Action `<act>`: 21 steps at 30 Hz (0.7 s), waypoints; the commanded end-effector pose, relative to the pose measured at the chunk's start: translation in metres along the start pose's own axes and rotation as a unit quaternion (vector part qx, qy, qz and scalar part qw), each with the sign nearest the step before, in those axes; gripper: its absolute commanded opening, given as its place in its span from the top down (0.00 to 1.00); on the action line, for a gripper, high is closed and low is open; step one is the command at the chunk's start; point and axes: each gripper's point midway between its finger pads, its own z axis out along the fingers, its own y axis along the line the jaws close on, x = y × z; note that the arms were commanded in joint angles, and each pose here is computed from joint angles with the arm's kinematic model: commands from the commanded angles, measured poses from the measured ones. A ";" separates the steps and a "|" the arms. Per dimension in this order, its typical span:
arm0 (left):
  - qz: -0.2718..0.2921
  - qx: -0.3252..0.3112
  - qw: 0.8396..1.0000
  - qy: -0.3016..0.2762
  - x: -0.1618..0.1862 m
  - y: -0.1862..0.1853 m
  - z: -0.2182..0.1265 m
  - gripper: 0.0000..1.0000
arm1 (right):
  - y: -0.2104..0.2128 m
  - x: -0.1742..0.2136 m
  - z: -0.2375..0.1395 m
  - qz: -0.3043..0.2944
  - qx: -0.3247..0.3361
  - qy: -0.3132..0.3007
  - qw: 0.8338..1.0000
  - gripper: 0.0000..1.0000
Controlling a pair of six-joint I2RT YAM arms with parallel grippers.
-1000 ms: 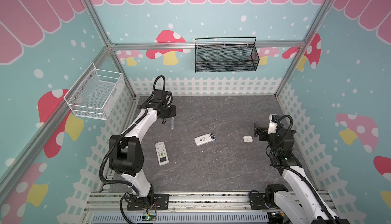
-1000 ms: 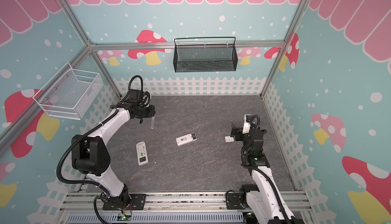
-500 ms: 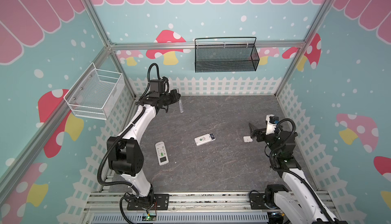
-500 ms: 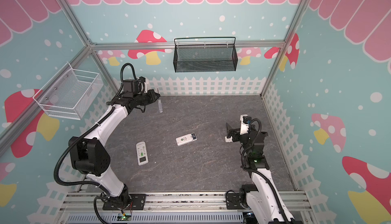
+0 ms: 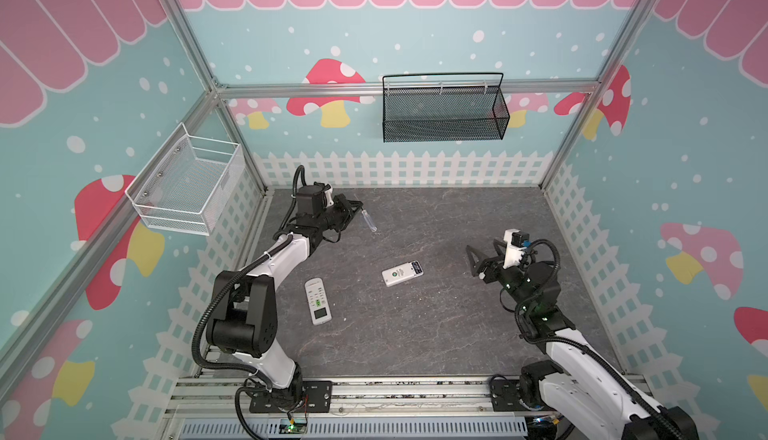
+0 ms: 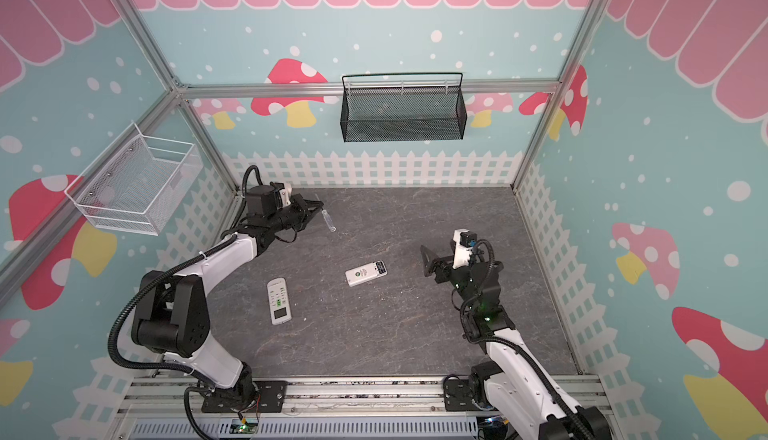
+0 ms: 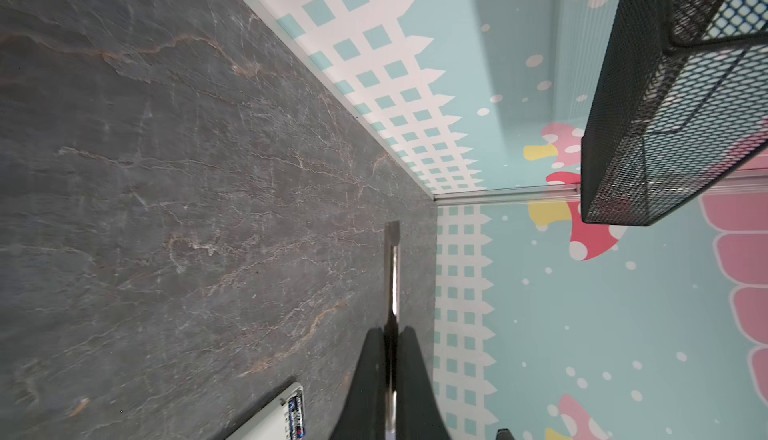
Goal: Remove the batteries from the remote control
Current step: 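Lift the screwdriver with the left gripper while the right gripper moves toward it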
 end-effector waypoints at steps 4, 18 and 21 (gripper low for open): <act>-0.064 0.074 0.995 -0.012 0.012 -0.037 0.008 1.00 | 0.040 -0.020 0.029 0.083 -0.026 -0.043 0.995 0.07; -0.148 0.046 0.988 -0.014 0.030 -0.009 0.017 1.00 | 0.104 -0.012 0.081 0.152 -0.049 -0.082 0.984 0.07; -0.148 0.046 0.988 -0.015 0.034 -0.009 0.021 1.00 | 0.113 -0.002 0.096 0.188 -0.056 -0.075 0.978 0.07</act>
